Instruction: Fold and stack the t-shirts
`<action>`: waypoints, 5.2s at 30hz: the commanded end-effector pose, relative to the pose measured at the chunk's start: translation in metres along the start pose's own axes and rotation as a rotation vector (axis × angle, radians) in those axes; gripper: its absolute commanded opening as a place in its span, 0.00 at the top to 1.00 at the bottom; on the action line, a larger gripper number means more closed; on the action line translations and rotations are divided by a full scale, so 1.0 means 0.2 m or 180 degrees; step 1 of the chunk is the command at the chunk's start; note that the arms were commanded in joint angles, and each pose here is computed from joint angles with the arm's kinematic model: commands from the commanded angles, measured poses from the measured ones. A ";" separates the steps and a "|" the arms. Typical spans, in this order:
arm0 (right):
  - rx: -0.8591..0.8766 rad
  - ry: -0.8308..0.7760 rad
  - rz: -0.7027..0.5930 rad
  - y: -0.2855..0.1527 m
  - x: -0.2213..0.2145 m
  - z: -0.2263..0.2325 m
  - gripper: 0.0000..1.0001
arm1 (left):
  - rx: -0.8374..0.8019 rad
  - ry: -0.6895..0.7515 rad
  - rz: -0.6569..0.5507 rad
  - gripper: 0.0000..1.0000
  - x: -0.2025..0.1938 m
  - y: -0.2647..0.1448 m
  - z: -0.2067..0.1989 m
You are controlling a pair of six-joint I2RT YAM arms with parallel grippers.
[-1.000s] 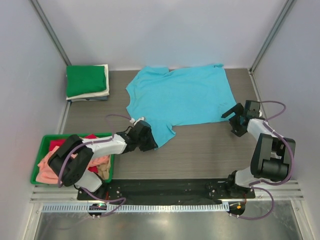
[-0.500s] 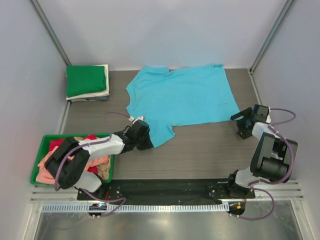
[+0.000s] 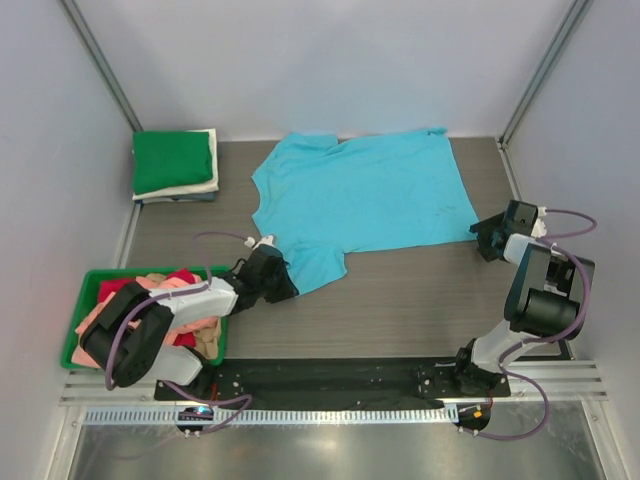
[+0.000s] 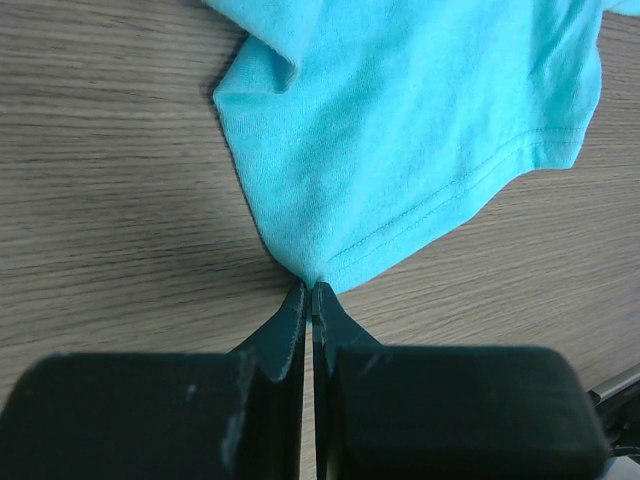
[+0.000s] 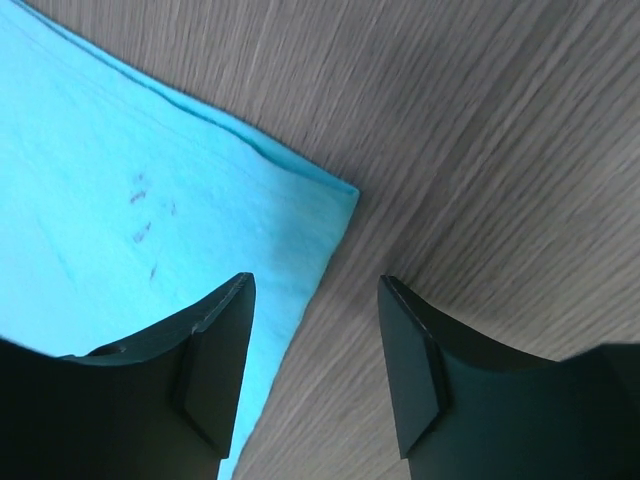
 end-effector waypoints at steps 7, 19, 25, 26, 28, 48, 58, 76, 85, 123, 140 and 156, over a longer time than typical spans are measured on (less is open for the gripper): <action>-0.0248 -0.0004 -0.0131 0.14 0.02 -0.11 0.59 | -0.0138 -0.0029 -0.0170 1.00 0.06 0.00 -0.03; -0.0200 -0.0047 -0.0074 0.18 -0.02 -0.13 0.92 | -0.0213 -0.0057 -0.0129 1.00 0.05 0.00 -0.05; 0.0032 -0.0040 -0.0009 0.14 -0.03 -0.06 0.99 | -0.0203 -0.0072 -0.0146 1.00 0.06 0.00 -0.05; 0.0041 -0.0026 0.0003 0.12 -0.03 -0.05 0.99 | -0.0200 -0.0072 -0.0149 1.00 0.06 -0.01 -0.05; 0.0117 0.0000 -0.0018 0.06 -0.02 -0.01 0.99 | -0.0172 -0.0073 -0.0136 1.00 0.06 -0.03 -0.05; 0.0523 -0.0225 0.0036 -0.60 -0.08 0.07 0.99 | -0.0074 -0.0036 -0.0346 1.00 0.18 -0.68 -0.10; 0.0717 -0.0250 -0.0052 -0.75 -0.07 0.10 0.99 | 0.0276 0.0617 -0.0215 1.00 0.31 -0.78 -0.13; 0.0587 -0.0135 0.0146 -0.38 0.06 0.36 0.99 | 0.0525 0.1175 -0.0158 1.00 1.17 -0.44 -0.27; 0.0441 -0.0196 0.0253 -0.15 0.04 0.44 0.99 | 0.0537 0.0993 -0.0008 1.00 1.40 -0.25 -0.17; 0.0242 -0.0565 0.0055 -0.26 0.02 0.33 0.31 | 0.0546 0.0002 -0.0352 0.00 1.13 -0.33 0.13; 0.0319 -0.0629 0.0304 -0.35 -0.28 0.02 0.31 | 0.0735 -0.0546 -0.0820 0.00 0.62 -0.47 0.38; 0.0292 -0.0770 0.0468 -0.26 -0.39 -0.03 0.32 | 0.0563 -0.0698 -0.0542 0.00 0.53 -0.25 0.34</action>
Point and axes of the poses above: each gripper's point midway between its finger pads, its own y axis out along the fingers, its own z axis along the line the jaws close on, x = y × z, the point moved 1 cm from there along -y, back along the fingers, and after that the axes turned 4 degrees about y, right-handed, at the moved point
